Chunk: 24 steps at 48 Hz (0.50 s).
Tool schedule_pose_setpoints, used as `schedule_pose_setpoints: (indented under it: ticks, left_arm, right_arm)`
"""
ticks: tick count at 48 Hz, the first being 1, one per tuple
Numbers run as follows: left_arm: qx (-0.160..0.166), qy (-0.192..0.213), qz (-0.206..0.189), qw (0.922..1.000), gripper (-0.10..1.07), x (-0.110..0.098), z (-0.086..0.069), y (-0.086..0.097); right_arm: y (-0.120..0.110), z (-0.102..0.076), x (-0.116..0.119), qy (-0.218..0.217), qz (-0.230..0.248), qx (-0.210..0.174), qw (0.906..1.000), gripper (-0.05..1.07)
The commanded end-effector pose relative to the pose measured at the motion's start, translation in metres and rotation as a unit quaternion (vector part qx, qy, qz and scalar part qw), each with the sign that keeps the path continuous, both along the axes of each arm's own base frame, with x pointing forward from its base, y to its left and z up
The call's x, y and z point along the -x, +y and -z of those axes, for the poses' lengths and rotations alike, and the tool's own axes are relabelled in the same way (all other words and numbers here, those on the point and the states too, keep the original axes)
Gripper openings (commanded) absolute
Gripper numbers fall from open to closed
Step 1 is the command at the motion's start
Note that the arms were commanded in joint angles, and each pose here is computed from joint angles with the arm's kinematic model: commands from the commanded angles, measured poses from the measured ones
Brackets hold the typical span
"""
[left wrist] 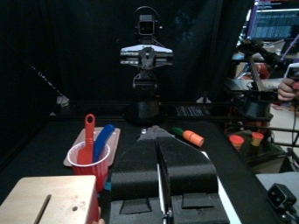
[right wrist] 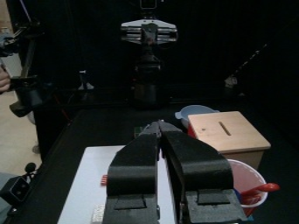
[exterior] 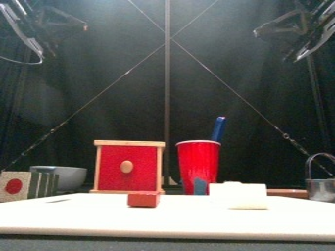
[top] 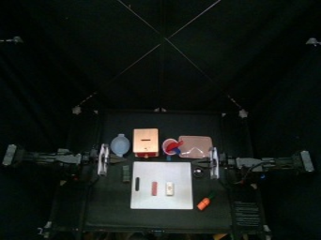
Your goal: Grab salmon
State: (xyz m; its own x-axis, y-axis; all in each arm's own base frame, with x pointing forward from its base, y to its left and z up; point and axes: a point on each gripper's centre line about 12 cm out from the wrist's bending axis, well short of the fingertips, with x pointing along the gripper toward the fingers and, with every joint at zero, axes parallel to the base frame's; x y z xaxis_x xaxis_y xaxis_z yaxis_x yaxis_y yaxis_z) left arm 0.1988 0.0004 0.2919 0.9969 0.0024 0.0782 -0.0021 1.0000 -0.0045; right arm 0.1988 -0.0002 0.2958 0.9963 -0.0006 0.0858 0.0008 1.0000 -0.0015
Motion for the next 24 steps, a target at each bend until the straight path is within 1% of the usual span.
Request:
schedule_pose_setpoints:
  ticks: [1,4,6,9,12,13,15,21,24]
  left_arm:
    - [0.023,0.019,-0.011,0.9995,0.10,-0.005,0.009,0.004]
    - [0.049,0.022,-0.016,0.9984,0.10,-0.009,0.008,0.005]
    - [0.077,0.022,-0.022,0.9966,0.10,-0.012,0.005,0.007]
    - [0.124,0.020,-0.034,0.9914,0.10,-0.018,-0.001,0.011]
    - [0.172,0.025,-0.044,0.9838,0.10,-0.027,-0.007,0.014]
    - [0.191,0.034,-0.048,0.9799,0.10,-0.032,-0.008,0.014]
    - [0.210,0.051,-0.050,0.9751,0.11,-0.039,-0.007,0.015]
    - [0.247,0.123,-0.051,0.9599,0.13,-0.068,0.001,0.013]
    - [0.269,0.161,-0.050,0.9484,0.15,-0.086,0.006,0.011]
  right_arm:
    - [-0.001,0.004,-0.006,0.013,0.003,0.007,0.9999,0.06]
    - [-0.001,0.009,-0.009,0.024,0.002,0.008,0.9997,0.06]
    - [-0.001,0.012,-0.013,0.033,0.001,0.012,0.9994,0.06]
    - [0.000,0.014,-0.020,0.044,-0.001,0.019,0.9989,0.06]
    - [-0.001,0.015,-0.026,0.053,-0.002,0.021,0.9984,0.06]
    - [-0.001,0.015,-0.029,0.055,-0.002,0.021,0.9982,0.06]
    - [-0.001,0.015,-0.033,0.060,-0.002,0.021,0.9980,0.06]
    - [-0.003,0.014,-0.044,0.069,0.003,0.022,0.9974,0.06]
    - [-0.005,0.015,-0.046,0.072,0.006,0.023,0.9971,0.06]
